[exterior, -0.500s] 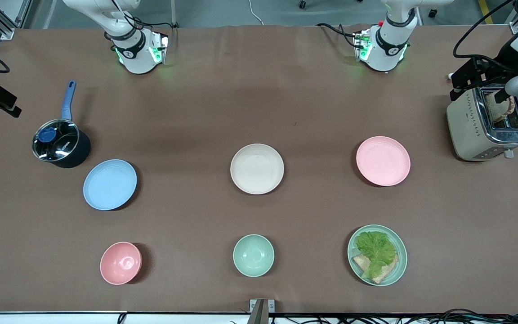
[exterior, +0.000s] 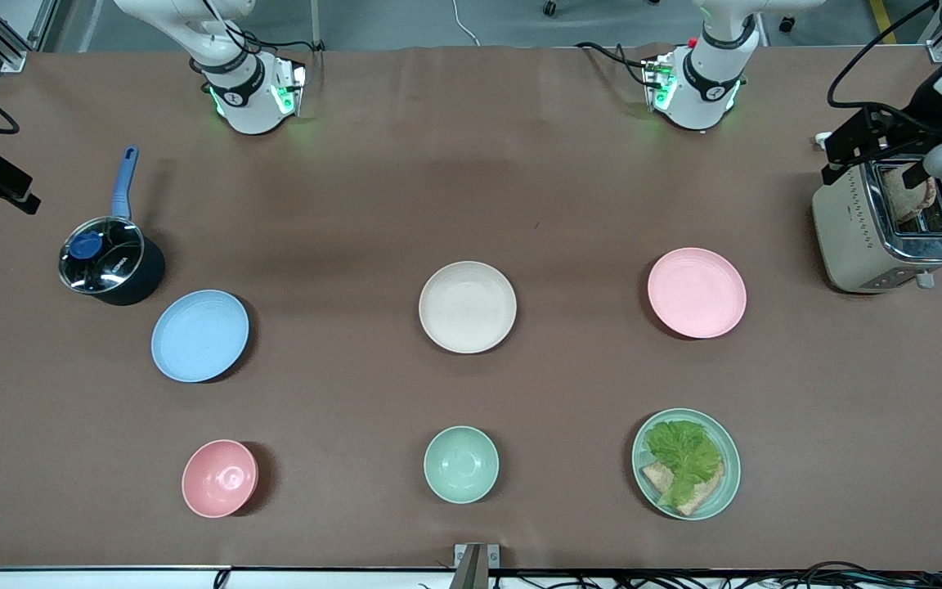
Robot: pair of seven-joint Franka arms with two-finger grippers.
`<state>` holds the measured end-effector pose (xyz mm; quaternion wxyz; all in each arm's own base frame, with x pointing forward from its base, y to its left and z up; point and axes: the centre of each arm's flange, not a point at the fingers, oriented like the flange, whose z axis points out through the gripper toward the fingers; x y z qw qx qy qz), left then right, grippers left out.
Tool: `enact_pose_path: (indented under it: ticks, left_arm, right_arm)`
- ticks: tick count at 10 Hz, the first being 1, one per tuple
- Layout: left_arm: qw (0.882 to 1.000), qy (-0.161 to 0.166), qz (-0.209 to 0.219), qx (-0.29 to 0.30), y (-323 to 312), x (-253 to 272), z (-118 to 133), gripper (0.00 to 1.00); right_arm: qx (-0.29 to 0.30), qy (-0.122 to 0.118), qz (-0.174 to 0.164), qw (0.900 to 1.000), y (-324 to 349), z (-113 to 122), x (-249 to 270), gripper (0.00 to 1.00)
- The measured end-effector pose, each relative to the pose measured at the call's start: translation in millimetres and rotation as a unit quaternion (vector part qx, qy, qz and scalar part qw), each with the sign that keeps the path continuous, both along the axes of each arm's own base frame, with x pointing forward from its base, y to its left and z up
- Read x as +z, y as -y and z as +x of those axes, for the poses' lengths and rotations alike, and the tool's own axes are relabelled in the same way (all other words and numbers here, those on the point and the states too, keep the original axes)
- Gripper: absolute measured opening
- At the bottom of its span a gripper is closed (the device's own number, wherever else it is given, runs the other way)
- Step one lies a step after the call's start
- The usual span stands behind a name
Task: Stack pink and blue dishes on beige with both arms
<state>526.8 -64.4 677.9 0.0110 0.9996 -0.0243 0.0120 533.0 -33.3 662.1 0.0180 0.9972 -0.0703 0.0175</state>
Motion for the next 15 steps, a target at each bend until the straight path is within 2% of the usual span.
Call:
enact_pose_path:
  ticks: [3,5,7,9,11,13,15]
  left_arm:
    - [0.999,-0.009,-0.033,0.026,-48.9,-54.4,20.7,0.98]
    - [0.999,-0.015,-0.051,0.009,-76.7,-136.0,33.7,1.0]
    - [0.996,-0.039,-0.08,-0.009,-94.5,-223.3,44.4,1.0]
    - [0.99,-0.052,-0.124,-0.038,-114.0,-298.7,51.8,1.0]
    - [0.98,-0.052,-0.18,-0.06,-137.4,-369.0,37.3,1.0]
    - [0.977,-0.078,-0.189,-0.058,-149.0,-425.8,20.2,0.97]
    - [0.973,-0.111,-0.194,-0.065,-148.1,-465.5,8.9,0.86]
  right_arm:
    - [0.025,-0.009,0.002,1.0,-0.2,5.6,-8.9,1.0]
    - [0.016,-0.029,0.036,0.999,9.3,21.9,-45.7,1.0]
    - [0.01,-0.03,0.065,0.997,43.5,44.6,-133.9,1.0]
    - [0.036,-0.031,0.078,0.996,74.9,51.8,-229.1,1.0]
    - [0.061,-0.036,0.112,0.991,112.9,53.2,-304.3,1.0]
    - [0.066,-0.032,0.139,0.988,142.8,52.8,-365.0,1.0]
    - [0.063,-0.011,0.156,0.986,148.3,54.2,-424.7,0.98]
